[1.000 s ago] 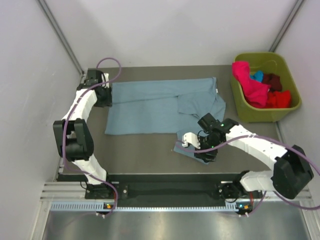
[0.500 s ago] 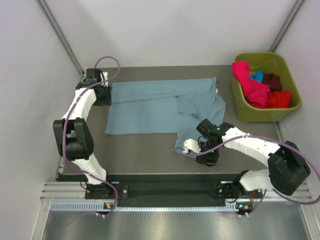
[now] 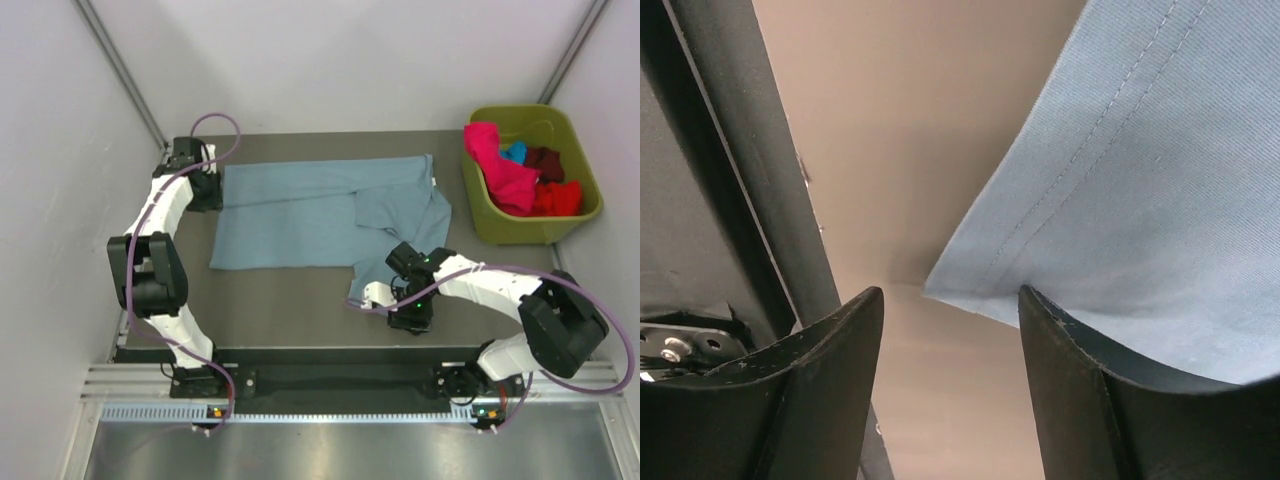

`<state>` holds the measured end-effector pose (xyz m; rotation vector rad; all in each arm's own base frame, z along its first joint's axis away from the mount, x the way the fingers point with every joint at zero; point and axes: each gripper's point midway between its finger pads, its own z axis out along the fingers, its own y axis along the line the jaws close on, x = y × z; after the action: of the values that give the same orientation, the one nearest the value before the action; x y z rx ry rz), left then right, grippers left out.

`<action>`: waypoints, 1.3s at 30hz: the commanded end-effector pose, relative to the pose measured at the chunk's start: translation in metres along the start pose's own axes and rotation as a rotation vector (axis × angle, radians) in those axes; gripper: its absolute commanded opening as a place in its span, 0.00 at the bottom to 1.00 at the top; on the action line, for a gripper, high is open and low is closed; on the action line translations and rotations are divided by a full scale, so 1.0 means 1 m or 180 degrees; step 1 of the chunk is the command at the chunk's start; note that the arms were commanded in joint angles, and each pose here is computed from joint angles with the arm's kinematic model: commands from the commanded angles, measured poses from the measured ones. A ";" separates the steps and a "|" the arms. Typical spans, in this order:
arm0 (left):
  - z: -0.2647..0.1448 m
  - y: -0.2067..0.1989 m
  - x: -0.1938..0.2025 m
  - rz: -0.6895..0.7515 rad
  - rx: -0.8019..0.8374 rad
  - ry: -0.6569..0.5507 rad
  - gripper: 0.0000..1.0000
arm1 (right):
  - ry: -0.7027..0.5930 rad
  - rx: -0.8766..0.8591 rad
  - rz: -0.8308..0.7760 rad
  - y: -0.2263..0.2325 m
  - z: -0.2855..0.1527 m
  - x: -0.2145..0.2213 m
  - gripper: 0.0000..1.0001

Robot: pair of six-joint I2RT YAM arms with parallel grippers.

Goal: Fold and stack the t-shirts
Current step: Fold the tshirt

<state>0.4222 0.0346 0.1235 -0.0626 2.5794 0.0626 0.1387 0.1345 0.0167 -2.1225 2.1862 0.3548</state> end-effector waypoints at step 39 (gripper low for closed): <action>0.003 0.014 0.100 -0.0862 0.0574 0.1211 0.45 | -0.0264 0.1168 0.0131 -0.074 -0.086 -0.045 0.00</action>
<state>0.3413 0.0464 0.0673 -0.3571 2.8930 -0.2640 0.2142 0.1583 0.0948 -1.8814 2.0508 0.0523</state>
